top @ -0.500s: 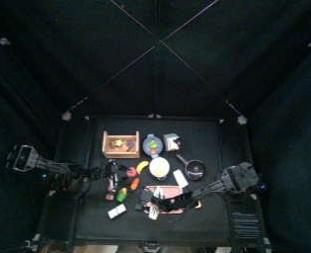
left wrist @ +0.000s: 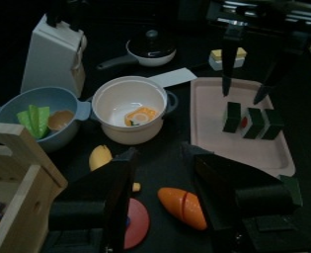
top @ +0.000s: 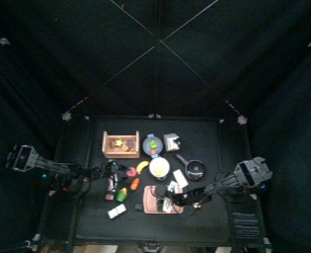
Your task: Grab sushi piece
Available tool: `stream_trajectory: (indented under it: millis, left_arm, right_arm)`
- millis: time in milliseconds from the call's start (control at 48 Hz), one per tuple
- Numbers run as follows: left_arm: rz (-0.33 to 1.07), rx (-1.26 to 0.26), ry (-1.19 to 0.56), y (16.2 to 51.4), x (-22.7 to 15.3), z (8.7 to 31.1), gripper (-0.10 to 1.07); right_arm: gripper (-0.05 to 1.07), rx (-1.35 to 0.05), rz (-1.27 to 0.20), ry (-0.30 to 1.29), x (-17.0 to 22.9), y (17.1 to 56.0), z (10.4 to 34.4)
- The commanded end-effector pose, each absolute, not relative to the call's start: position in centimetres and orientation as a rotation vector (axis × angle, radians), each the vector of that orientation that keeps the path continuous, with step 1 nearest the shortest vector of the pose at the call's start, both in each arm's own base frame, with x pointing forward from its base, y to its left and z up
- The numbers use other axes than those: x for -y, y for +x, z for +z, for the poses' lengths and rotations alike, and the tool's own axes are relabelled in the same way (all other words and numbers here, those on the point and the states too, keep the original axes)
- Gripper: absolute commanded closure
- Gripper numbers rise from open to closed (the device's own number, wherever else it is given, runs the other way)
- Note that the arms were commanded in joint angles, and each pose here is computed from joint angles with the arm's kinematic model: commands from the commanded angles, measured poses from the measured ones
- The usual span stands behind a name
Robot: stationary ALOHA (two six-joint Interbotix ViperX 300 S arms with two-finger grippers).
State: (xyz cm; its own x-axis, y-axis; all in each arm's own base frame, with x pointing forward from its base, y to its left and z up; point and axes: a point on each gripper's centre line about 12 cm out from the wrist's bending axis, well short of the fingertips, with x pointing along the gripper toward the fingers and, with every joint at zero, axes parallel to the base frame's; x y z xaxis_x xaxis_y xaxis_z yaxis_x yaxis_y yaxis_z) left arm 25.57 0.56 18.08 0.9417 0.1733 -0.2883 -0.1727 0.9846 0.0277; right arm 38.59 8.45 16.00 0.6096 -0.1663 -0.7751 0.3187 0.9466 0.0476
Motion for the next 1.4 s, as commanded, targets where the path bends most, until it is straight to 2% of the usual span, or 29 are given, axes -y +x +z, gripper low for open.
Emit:
stream_trajectory:
  millis: [0,792,1083,1375]
  left_arm:
    - [0.178,-0.281,0.001,25.8,-0.6,18.4,0.18]
    - [0.18,-0.278,0.001,25.8,-0.6,18.5,0.18]
    - [0.182,-0.283,0.002,25.8,-0.7,18.4,0.18]
    - [0.185,-0.284,0.0,25.7,-0.8,18.3,0.18]
  right_arm:
    - [0.21,-0.84,-0.275,0.201,-8.2,38.2,17.5]
    - [0.21,-0.899,-0.289,0.186,-8.3,38.3,15.0]
    - [0.21,-0.891,-0.282,0.193,-8.6,38.5,15.3]
    - [0.21,-0.909,-0.288,0.2,-8.7,38.4,14.7]
